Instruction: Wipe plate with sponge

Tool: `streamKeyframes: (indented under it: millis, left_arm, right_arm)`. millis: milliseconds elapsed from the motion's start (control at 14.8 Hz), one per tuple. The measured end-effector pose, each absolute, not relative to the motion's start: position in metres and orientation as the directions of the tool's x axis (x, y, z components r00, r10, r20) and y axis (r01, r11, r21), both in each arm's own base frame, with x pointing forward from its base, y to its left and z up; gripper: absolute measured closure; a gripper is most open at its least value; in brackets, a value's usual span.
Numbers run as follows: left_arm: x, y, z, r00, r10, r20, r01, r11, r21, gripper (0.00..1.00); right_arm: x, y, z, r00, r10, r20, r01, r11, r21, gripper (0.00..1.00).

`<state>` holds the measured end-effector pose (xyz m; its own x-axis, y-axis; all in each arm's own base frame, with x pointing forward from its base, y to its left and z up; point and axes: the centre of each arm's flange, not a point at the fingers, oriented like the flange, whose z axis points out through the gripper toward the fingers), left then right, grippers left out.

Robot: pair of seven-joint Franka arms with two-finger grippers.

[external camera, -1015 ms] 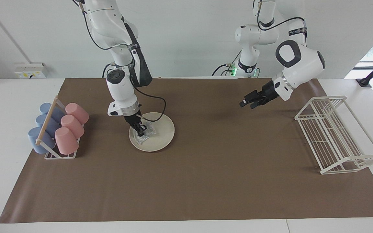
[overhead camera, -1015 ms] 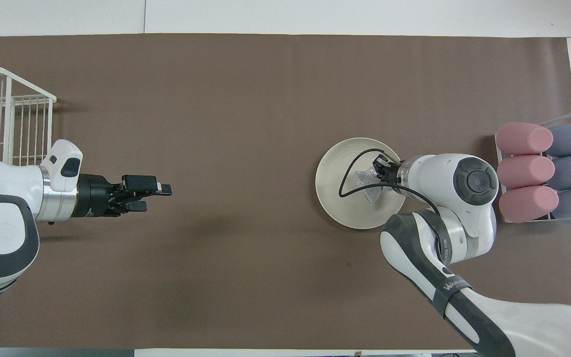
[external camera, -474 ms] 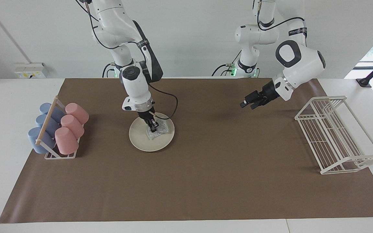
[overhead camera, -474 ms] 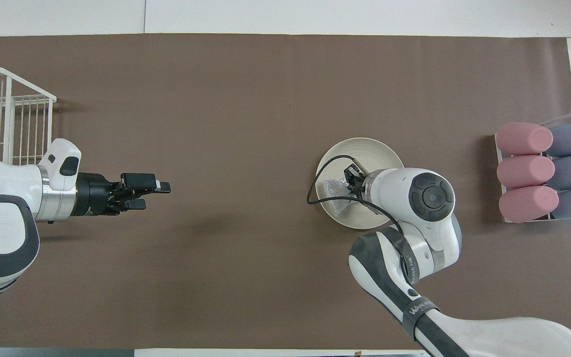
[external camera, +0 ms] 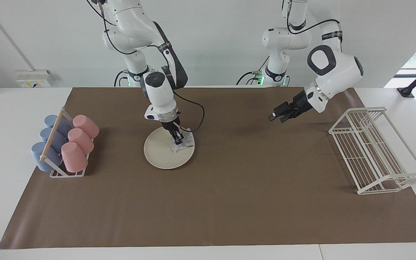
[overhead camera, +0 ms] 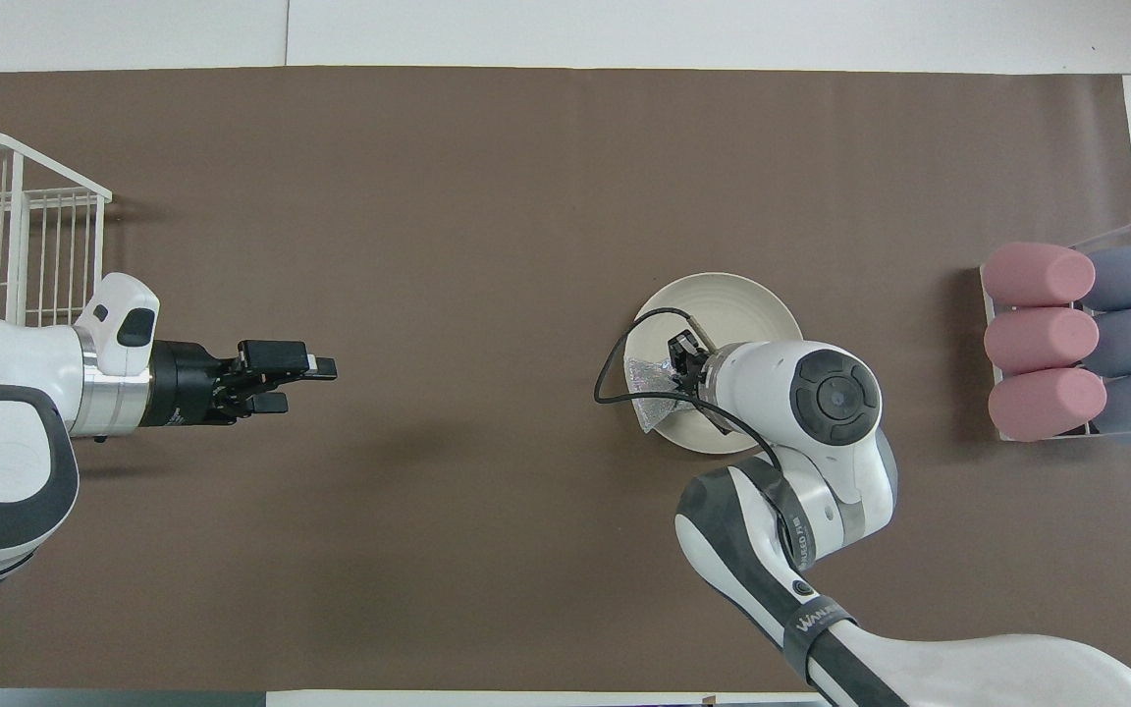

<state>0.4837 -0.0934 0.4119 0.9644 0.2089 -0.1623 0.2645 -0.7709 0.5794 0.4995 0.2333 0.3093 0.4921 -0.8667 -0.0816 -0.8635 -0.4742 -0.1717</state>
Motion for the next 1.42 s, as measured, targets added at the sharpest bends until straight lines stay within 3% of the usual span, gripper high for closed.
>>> streamKeyframes:
  millis: [271, 541, 812, 1150, 1421]
  left_arm:
    - [0.484, -0.093, 0.412, 0.964, 0.214, -0.156, 0.265, -0.771, 0.579, 0.0]
    - [0.488, -0.094, 0.418, 0.961, 0.228, -0.156, 0.276, -0.758, 0.591, 0.0]
    - [0.5, -0.108, 0.448, 0.932, 0.26, -0.251, 0.357, -0.562, 0.746, 0.0]
    - [0.498, -0.115, 0.48, 0.926, 0.141, -0.35, 0.377, -0.378, 0.846, 0.0]
    - [0.489, -0.138, 0.49, 0.977, 0.019, -0.214, 0.205, -0.389, 0.898, 0.0]
  right_arm:
    - [0.515, 0.287, 0.384, 0.401, -0.904, -0.146, -0.916, -0.394, -0.08, 0.99]
    - [0.507, 0.338, 0.463, 0.335, -0.928, -0.164, -0.941, -0.338, -0.015, 0.99]
    - [0.482, 0.387, 0.523, 0.278, -0.948, -0.152, -0.96, -0.278, -0.022, 0.99]
    - [0.456, 0.424, 0.529, 0.271, -0.954, -0.131, -0.963, -0.269, -0.027, 0.99]
    - [0.461, 0.421, 0.527, 0.262, -0.956, -0.13, -0.965, -0.262, -0.024, 0.99]
